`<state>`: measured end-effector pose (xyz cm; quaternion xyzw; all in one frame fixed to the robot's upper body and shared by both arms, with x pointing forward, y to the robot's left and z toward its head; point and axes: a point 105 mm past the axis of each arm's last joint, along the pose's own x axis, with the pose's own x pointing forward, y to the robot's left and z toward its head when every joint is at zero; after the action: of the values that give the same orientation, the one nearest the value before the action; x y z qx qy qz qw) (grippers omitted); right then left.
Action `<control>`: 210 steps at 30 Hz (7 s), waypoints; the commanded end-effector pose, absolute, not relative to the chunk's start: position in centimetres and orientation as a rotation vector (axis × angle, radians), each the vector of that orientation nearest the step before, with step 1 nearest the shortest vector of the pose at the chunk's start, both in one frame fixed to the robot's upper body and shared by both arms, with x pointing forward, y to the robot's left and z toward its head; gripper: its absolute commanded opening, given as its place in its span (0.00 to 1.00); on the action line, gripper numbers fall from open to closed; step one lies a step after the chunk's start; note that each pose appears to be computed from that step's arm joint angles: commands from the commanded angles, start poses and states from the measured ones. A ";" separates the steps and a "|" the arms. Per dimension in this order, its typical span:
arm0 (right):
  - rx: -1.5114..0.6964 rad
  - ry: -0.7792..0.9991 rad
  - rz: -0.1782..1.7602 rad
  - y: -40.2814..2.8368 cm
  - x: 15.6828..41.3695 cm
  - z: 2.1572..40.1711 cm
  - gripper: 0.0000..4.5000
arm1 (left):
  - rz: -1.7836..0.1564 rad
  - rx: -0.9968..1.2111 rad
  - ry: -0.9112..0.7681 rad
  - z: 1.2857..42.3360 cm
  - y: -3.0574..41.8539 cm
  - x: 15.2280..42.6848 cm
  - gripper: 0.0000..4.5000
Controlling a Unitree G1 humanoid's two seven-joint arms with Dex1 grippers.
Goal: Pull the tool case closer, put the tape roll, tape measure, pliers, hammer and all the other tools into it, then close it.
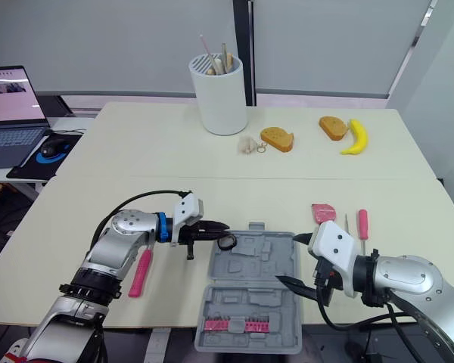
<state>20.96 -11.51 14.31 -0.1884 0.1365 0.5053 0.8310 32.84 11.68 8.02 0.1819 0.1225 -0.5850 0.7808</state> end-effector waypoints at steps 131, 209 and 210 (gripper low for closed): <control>-0.090 0.364 0.133 -18.3 32.8 3.8 0.01 | -1.551 0.375 -0.059 15.5 8.3 24.7 1.00; -0.404 0.612 0.973 -17.8 14.7 9.4 0.86 | -1.709 0.415 0.022 13.4 8.8 20.6 1.00; -0.444 0.592 1.007 -18.0 15.3 9.8 0.94 | -1.709 0.414 0.020 13.4 8.7 20.6 1.00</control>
<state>14.95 -17.98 8.99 -0.1876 0.3001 0.4432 0.8236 20.82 9.10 12.88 0.1783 0.0257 -0.7434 0.6441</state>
